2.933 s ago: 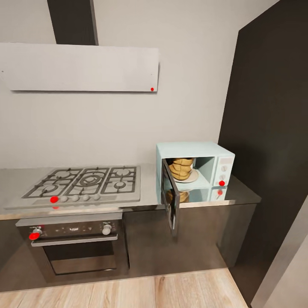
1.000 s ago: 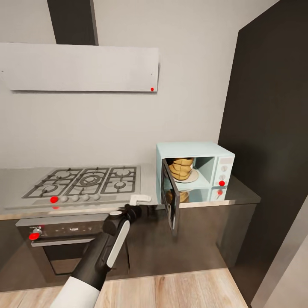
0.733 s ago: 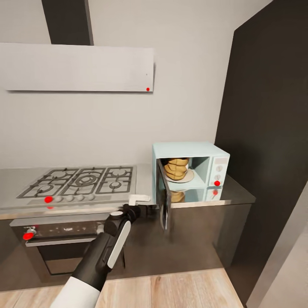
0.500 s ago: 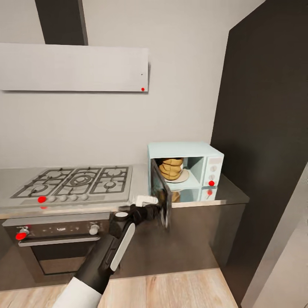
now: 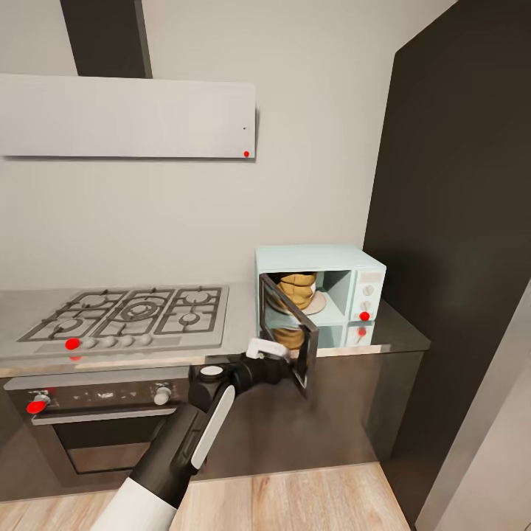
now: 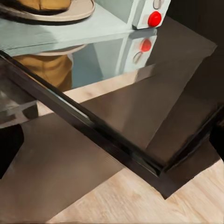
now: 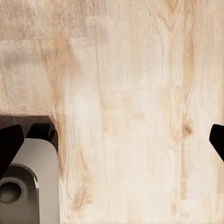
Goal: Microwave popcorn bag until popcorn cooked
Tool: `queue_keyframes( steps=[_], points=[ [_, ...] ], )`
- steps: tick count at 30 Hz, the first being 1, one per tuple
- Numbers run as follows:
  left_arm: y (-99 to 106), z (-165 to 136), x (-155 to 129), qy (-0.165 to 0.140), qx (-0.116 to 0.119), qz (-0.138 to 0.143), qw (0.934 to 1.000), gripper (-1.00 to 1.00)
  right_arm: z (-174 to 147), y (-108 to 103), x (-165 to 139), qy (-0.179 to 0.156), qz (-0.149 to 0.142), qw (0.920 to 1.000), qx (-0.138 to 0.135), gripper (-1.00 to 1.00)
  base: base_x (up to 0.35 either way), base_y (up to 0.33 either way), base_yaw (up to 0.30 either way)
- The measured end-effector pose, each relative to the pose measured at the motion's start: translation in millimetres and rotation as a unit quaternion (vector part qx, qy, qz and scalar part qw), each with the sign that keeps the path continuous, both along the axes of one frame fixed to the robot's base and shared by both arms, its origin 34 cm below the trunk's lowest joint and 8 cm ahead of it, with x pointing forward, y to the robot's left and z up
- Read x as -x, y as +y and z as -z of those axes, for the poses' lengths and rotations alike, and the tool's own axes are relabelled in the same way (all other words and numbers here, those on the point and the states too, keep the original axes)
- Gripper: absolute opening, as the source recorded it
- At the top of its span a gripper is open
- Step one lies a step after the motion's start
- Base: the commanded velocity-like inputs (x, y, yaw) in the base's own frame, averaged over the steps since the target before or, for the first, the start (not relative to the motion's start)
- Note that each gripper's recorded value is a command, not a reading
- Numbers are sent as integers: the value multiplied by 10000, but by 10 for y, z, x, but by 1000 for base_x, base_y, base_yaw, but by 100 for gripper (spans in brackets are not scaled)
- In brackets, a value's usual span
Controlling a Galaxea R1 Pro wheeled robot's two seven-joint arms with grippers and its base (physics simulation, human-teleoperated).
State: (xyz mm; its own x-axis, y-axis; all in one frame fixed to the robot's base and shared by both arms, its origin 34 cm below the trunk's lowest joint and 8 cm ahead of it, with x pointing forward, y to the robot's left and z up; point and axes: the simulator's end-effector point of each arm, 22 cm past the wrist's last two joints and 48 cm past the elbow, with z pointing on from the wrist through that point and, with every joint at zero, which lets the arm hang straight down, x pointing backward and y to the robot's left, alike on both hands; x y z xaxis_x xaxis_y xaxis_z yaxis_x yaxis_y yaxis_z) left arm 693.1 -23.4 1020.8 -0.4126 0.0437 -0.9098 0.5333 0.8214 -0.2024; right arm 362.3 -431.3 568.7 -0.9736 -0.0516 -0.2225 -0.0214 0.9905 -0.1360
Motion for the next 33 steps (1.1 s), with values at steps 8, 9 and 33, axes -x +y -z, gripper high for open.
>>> queue_keyframes(
  steps=[8,9,33],
  points=[
    [62,11,-39,-30,-92,-184,9998,100,-2,4,1,-3,-1,10000,-3,100,267,0,0],
    [59,11,-38,-29,-90,-180,9998,100,-1,8,1,-3,-2,10000,-5,100,319,0,0],
    [-797,-78,533,-61,145,921,9956,100,-2,-10,1,0,2,10000,6,100,41,0,0]
  ],
)
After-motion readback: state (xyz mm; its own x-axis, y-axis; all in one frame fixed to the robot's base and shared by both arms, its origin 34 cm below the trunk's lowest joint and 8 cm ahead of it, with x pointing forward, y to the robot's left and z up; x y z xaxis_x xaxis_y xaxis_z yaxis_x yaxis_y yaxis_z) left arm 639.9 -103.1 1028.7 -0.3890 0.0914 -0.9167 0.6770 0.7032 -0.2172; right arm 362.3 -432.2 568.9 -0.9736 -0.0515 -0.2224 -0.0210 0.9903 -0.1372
